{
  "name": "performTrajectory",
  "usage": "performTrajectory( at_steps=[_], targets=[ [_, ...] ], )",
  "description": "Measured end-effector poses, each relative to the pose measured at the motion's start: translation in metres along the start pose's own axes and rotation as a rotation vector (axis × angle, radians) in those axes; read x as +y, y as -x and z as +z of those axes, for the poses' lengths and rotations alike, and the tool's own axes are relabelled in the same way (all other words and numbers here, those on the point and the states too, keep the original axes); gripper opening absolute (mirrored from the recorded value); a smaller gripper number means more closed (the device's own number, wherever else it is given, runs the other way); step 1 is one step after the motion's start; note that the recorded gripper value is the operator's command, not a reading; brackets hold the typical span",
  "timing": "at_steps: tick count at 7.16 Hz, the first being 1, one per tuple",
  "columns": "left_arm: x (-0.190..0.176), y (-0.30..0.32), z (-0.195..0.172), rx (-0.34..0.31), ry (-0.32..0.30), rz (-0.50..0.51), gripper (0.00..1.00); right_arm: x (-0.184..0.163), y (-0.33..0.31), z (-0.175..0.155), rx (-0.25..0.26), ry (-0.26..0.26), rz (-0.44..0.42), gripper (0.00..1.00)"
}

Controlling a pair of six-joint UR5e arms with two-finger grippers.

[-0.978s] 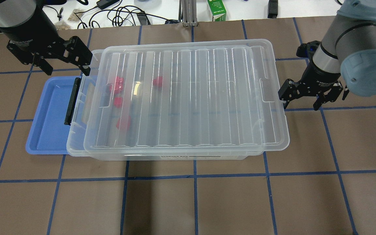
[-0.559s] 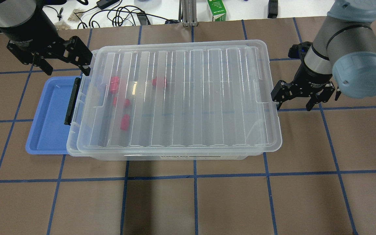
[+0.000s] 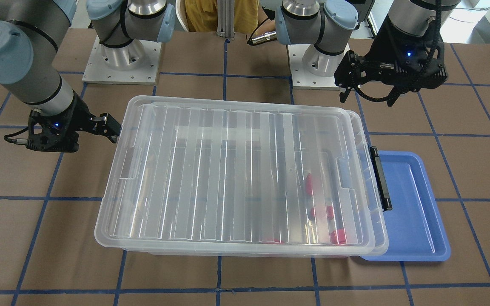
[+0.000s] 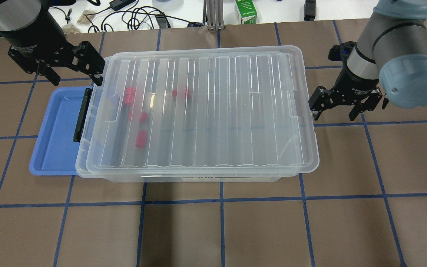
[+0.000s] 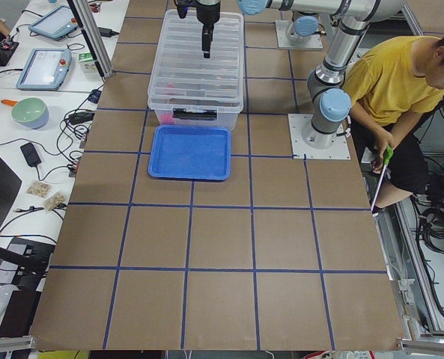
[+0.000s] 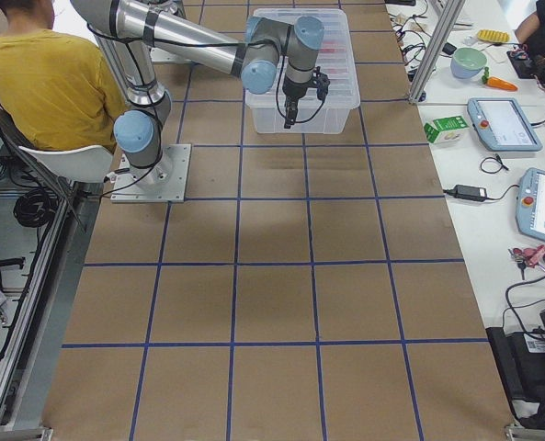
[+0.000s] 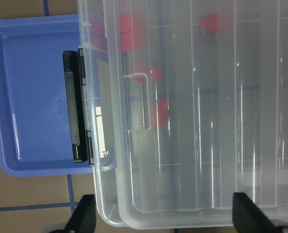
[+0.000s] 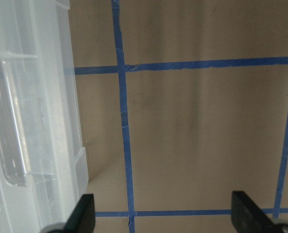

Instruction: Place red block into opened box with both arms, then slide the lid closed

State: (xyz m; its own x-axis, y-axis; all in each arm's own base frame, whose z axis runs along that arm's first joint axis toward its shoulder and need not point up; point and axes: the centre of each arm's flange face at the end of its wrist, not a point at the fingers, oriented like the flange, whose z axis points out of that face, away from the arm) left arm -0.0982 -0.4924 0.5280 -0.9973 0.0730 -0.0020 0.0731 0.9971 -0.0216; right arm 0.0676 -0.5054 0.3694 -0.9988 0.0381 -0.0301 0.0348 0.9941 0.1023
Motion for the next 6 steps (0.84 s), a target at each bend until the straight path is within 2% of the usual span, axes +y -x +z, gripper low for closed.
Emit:
performTrajectory(
  at_steps=[1, 3, 4, 6],
  targets=[
    [0.0, 0.0, 0.0, 0.0, 0.0, 0.0, 1.0, 0.002, -0.001, -0.027, 0.012, -0.027, 0.002, 1.0],
    [0.0, 0.0, 0.0, 0.0, 0.0, 0.0, 1.0, 0.031, 0.009, -0.083, 0.022, -0.1, -0.008, 1.0],
    [0.0, 0.0, 0.0, 0.0, 0.0, 0.0, 1.0, 0.049, 0.024, -0.101, 0.023, -0.127, -0.032, 1.0],
    [0.0, 0.0, 0.0, 0.0, 0.0, 0.0, 1.0, 0.066, 0.045, -0.106, 0.028, -0.121, -0.035, 1.0]
  ],
)
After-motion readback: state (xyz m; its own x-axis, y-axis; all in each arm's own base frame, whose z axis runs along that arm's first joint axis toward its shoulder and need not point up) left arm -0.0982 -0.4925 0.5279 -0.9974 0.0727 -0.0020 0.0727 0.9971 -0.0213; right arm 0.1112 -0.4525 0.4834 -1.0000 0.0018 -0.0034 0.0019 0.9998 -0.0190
